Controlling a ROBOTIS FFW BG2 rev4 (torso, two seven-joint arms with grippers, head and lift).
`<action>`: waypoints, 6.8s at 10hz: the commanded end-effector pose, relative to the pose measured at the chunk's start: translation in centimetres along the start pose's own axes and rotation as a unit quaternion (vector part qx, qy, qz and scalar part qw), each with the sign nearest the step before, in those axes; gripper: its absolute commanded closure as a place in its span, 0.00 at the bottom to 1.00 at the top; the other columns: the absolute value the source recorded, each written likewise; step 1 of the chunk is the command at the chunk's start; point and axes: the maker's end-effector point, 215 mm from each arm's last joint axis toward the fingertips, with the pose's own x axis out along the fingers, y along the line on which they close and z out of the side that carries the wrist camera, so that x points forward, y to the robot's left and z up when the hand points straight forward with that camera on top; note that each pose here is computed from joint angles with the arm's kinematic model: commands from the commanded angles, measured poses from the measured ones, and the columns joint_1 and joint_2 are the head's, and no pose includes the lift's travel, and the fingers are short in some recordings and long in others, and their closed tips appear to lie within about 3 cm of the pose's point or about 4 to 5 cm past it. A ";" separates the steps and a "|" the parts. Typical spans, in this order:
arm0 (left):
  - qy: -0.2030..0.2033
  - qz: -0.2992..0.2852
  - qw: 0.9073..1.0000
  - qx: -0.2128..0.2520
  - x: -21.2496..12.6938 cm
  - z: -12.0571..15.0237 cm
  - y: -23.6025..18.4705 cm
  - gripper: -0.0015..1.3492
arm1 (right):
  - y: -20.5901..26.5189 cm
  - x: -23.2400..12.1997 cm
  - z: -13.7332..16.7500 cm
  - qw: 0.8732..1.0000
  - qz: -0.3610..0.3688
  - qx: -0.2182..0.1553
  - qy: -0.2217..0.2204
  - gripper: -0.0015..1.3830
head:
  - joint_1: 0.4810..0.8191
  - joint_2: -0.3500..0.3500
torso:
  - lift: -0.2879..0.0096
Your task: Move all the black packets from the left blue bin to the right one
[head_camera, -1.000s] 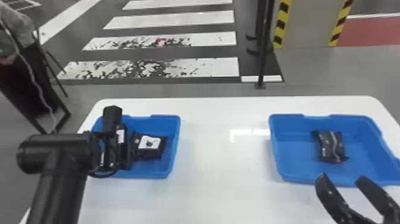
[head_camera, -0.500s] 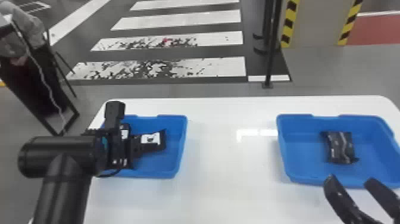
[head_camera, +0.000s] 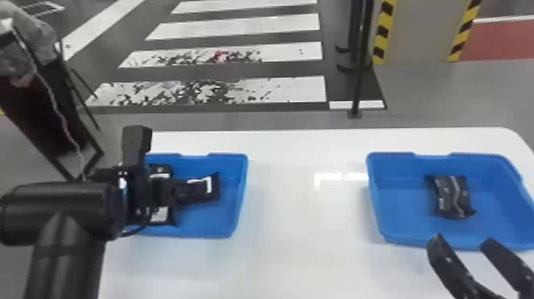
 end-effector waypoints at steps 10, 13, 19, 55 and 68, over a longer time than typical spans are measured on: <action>0.092 0.086 0.991 0.038 4.5 -1.1 5.0 0.10 | 0.0 0.0 -0.8 1.000 0.002 0.012 0.007 0.16 | 0.63 0.80 | 0.50; 0.106 0.090 0.989 0.048 7.0 -0.8 6.3 0.14 | 0.0 0.0 -1.1 1.000 0.002 0.014 0.010 0.16 | 0.63 0.83 | 0.50; 0.084 0.033 0.995 0.030 7.6 -1.5 3.3 0.89 | 0.1 -0.3 -1.2 1.000 0.003 0.020 0.012 0.17 | 0.63 0.80 | 0.50; -0.110 -0.295 0.949 0.029 -11.5 -2.1 -23.3 0.17 | -6.6 16.4 1.5 0.998 0.064 0.016 0.009 0.92 | 0.63 0.38 | 0.50; -0.115 -0.104 0.988 0.020 -11.7 -0.7 -6.9 0.17 | -6.2 5.9 5.0 0.993 -0.015 -0.108 -0.048 0.08 | 0.63 0.48 | 0.50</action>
